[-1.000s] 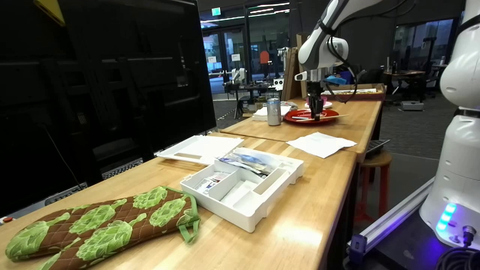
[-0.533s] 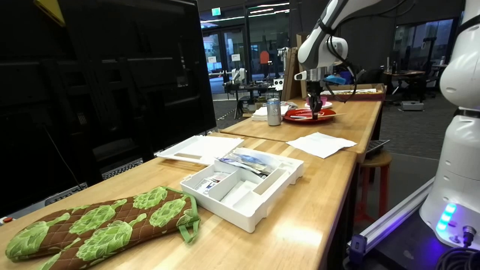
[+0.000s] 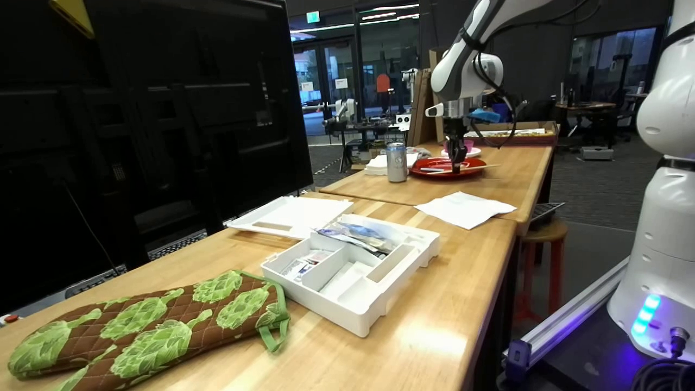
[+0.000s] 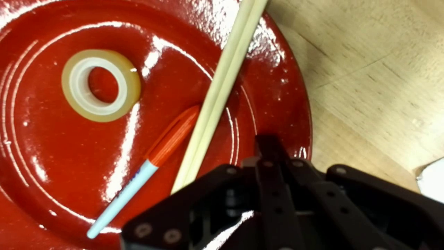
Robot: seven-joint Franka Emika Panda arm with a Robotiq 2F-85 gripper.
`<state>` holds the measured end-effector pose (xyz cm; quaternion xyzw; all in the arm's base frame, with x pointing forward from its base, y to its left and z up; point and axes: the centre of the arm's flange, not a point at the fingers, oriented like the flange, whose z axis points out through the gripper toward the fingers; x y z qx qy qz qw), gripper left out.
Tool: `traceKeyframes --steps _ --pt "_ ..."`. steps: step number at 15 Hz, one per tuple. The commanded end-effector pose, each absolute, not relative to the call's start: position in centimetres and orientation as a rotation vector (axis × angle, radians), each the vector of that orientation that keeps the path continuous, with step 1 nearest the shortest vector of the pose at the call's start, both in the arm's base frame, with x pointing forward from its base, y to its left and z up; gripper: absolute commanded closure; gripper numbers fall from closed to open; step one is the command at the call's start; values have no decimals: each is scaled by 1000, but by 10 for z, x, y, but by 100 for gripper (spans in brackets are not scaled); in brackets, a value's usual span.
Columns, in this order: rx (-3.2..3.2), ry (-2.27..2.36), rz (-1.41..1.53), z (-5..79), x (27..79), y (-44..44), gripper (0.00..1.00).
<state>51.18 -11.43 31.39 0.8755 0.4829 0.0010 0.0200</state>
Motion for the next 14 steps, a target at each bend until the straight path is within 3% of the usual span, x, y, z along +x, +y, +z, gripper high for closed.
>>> traceKeyframes --steps 1,9,10,11,14 --pt "2663 1528 14 328 491 -113 100" --pt "2559 1504 93 369 475 -120 100" --pt "2572 1495 84 371 480 -122 74" --pt "2579 1483 74 372 485 -123 74" --pt "2595 1483 55 372 490 -124 58"
